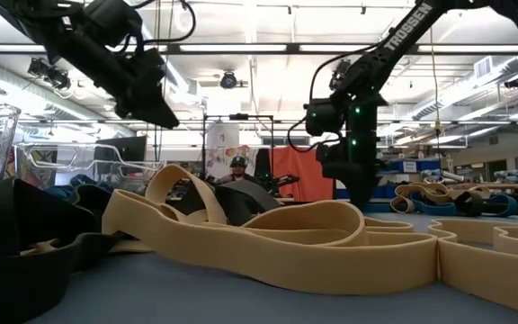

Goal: Sort rubber bands into baskets
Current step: Put the blue rubber band into the top transparent bin

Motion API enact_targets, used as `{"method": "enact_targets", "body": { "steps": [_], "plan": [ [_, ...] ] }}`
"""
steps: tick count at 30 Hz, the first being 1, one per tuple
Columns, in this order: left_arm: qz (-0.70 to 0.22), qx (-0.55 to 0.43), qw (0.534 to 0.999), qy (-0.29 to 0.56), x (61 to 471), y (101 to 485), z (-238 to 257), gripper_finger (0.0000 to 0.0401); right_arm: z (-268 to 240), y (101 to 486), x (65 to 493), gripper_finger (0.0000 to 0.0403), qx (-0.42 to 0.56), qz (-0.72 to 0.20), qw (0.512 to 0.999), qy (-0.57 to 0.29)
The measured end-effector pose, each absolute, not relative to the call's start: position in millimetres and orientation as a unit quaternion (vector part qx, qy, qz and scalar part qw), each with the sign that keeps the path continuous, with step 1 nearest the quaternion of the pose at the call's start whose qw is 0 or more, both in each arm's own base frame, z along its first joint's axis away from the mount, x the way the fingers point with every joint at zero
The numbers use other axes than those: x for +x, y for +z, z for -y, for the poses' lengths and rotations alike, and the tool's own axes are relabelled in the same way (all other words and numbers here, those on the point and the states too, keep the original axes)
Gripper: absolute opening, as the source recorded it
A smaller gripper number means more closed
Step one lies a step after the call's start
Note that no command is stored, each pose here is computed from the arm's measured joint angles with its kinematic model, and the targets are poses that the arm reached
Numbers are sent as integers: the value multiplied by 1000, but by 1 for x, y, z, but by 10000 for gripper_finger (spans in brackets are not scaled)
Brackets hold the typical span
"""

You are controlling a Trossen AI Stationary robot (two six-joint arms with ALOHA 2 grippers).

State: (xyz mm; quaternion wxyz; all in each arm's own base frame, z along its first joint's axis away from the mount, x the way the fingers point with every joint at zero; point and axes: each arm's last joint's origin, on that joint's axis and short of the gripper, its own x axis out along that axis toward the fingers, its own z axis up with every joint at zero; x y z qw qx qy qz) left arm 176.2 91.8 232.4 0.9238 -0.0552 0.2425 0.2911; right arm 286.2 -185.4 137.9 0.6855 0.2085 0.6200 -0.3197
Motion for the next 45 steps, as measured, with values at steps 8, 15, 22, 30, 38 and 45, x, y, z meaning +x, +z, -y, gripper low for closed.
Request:
{"method": "enact_targets", "body": {
  "steps": [8, 15, 22, 30, 38, 45],
  "plan": [
    [-212, -59, 942, 251, 183, 236, -90, 174, 175, 158, 293, 20, 191, -587, 723, -310],
    [-190, -45, 953, 230, 201, 233, -88, 174, 141, 195, 310, 9, 165, -517, 791, -282],
    [-172, -37, 967, 187, 234, 216, -77, 174, 97, 213, 333, 8, 128, -458, 850, -225],
    [-131, -7, 982, 133, 267, 197, -57, 174, 48, 219, 352, 8, 94, -421, 889, -155],
    [-124, 46, 988, 83, 281, 185, -38, 174, 11, 224, 361, 8, 90, -392, 912, -75],
    [-135, 83, 987, -7, 286, 176, -17, 174, -7, 225, 362, 8, 81, -386, 917, -51]
  ]
}}
